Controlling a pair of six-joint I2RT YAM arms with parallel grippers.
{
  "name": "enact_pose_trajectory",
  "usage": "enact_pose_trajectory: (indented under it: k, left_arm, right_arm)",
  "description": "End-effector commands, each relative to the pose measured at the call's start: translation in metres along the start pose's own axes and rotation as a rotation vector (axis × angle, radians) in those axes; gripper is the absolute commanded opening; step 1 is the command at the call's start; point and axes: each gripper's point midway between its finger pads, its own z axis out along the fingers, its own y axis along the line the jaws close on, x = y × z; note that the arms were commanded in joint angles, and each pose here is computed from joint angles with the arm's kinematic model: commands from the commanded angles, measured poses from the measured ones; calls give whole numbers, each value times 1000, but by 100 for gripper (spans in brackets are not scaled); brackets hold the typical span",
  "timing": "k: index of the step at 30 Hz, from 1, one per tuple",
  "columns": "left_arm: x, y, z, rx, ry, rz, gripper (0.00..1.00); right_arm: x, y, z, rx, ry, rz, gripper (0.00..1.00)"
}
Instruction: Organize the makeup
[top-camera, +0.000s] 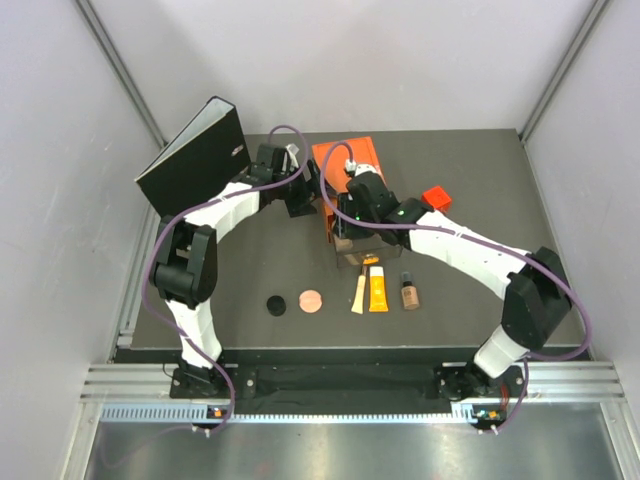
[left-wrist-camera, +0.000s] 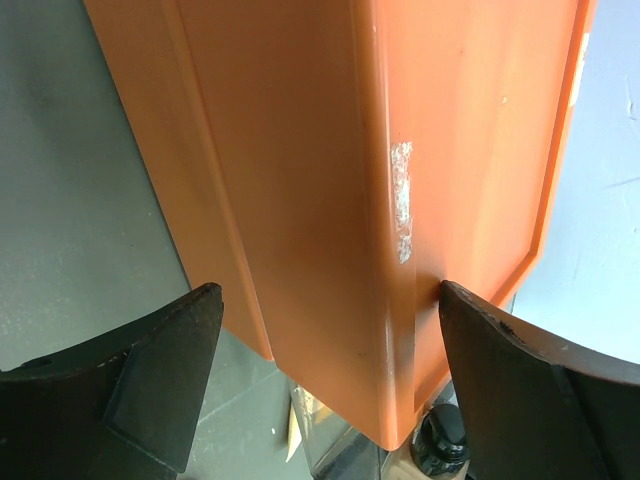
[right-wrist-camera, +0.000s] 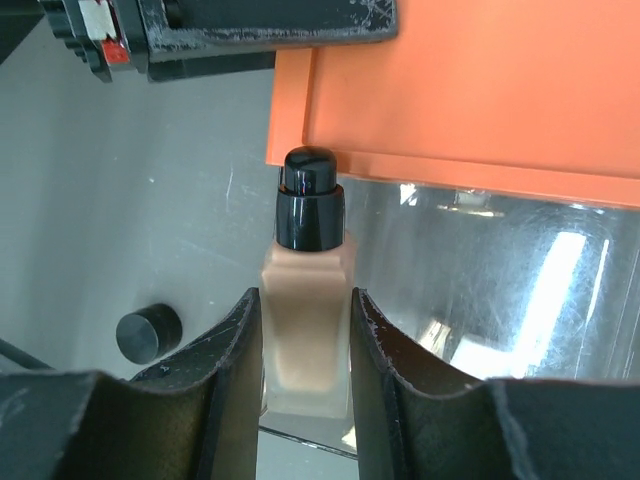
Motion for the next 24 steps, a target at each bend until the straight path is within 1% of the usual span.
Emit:
enact_pose_trajectory:
  k: [1,2,4,6,8,12,15,17,20,21,22,24]
  left_arm:
    - [17,32,2,-120,47,-8,92]
    - [17,32,2,-118,51,-11,92]
    - [17,32,2,-118,51,-11,92]
    - [17,32,2,-120,49,-12,92]
    - [17,33,3,-121,50,-13,92]
    - [17,33,3,-122,53,-16,92]
    - [16,32,4,-119,52,-15,92]
    - [16,32,4,-118,51,-14,92]
    - [17,32,5,-116,56,-17,92]
    - [17,32,5,-117,57,-16,92]
    - [17,32,4,-118,56,-15,92]
    - [18,33,4,-118,56,-15,92]
  right_arm:
    - [-19,21,-6,-62,-46,6,41]
    - [-18,22,-7,-66,-41,5,43]
    - [-17,21,-7,-64,-33,6,50]
    - [-18,21,-8,-59,-31,7,51]
    - [-19,21,-10,-58,-35,9,58]
    - [-24,22,-17,-64,-52,10,60]
    - [-38,23,-32,-68,-101,12,61]
    - [-52,22,-51,-54,-151,15,61]
    - [-63,7,-76,10,-204,12,63]
    - [-60,-3,-82,48,-200,14,65]
    - [-65,-12,-95,79,-233,24,66]
    - [-56,-27,-101,122,-223,31,69]
